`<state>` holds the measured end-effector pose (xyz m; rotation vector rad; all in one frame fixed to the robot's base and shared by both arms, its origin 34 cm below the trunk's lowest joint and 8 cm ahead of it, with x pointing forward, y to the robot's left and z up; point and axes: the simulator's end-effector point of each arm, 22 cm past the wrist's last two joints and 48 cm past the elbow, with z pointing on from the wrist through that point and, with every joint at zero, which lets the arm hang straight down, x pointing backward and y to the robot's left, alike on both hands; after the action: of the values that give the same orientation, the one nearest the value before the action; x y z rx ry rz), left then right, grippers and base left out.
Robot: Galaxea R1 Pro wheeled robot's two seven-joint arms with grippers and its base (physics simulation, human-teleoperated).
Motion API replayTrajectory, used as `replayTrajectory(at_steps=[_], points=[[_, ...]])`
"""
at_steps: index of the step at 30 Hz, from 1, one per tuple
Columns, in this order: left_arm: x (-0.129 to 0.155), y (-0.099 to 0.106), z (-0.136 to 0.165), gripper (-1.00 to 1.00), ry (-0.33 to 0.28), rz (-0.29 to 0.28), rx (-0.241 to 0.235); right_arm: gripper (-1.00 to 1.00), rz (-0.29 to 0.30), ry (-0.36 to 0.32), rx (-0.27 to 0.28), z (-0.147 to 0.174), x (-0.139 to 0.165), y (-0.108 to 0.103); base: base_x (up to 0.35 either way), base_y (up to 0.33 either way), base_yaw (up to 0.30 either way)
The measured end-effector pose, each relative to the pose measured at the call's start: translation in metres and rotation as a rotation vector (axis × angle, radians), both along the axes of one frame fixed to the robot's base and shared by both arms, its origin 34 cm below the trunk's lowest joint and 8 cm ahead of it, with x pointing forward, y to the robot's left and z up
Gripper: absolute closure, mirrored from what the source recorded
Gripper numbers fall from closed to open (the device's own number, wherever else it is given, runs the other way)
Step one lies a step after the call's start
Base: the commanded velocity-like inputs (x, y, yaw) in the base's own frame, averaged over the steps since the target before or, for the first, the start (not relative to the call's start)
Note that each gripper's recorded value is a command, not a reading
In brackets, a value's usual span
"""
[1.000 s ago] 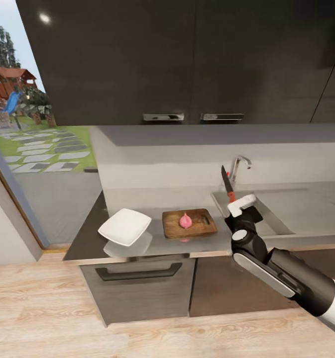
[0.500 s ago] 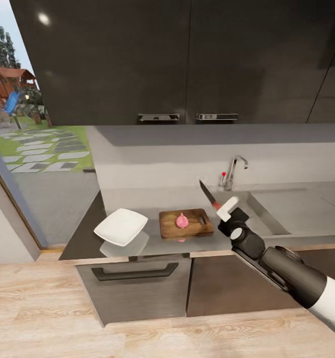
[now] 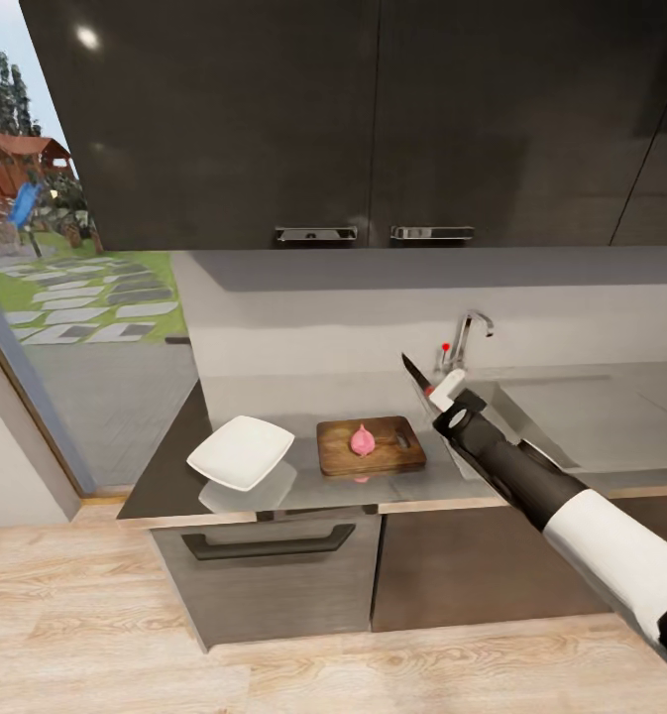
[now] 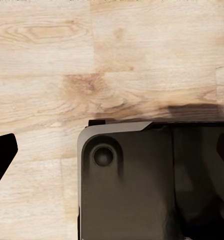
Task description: In the kitchen, take the Vidalia onion out of the sink, dice it on the chopping board with the paring knife, put the diced onion into the bowl on the countertop, then place both the paring knife and the chopping board into the sink.
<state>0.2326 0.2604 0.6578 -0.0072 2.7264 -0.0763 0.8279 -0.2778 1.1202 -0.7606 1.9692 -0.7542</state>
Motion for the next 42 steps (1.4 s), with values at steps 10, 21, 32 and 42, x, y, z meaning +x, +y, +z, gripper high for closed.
replayTrajectory(at_steps=[10,21,32,42], points=[[-0.001,0.000,0.000,-1.00,0.001,0.000,0.000,1.00,0.154,0.134,-0.286,0.011,-0.004,-0.002,0.000,0.000,0.000],[-0.001,-0.001,0.000,-1.00,0.002,0.001,-0.002,1.00,0.252,-0.059,-0.274,0.103,-0.012,0.050,0.000,0.000,0.000],[-0.001,-0.002,-0.001,-1.00,0.003,0.000,-0.002,1.00,0.338,-0.037,-0.325,0.077,-0.030,0.096,0.000,0.000,0.000],[-0.003,-0.015,-0.001,-1.00,0.006,-0.044,-0.016,1.00,0.359,0.021,-0.311,0.034,-0.051,0.097,0.000,0.000,0.000]])
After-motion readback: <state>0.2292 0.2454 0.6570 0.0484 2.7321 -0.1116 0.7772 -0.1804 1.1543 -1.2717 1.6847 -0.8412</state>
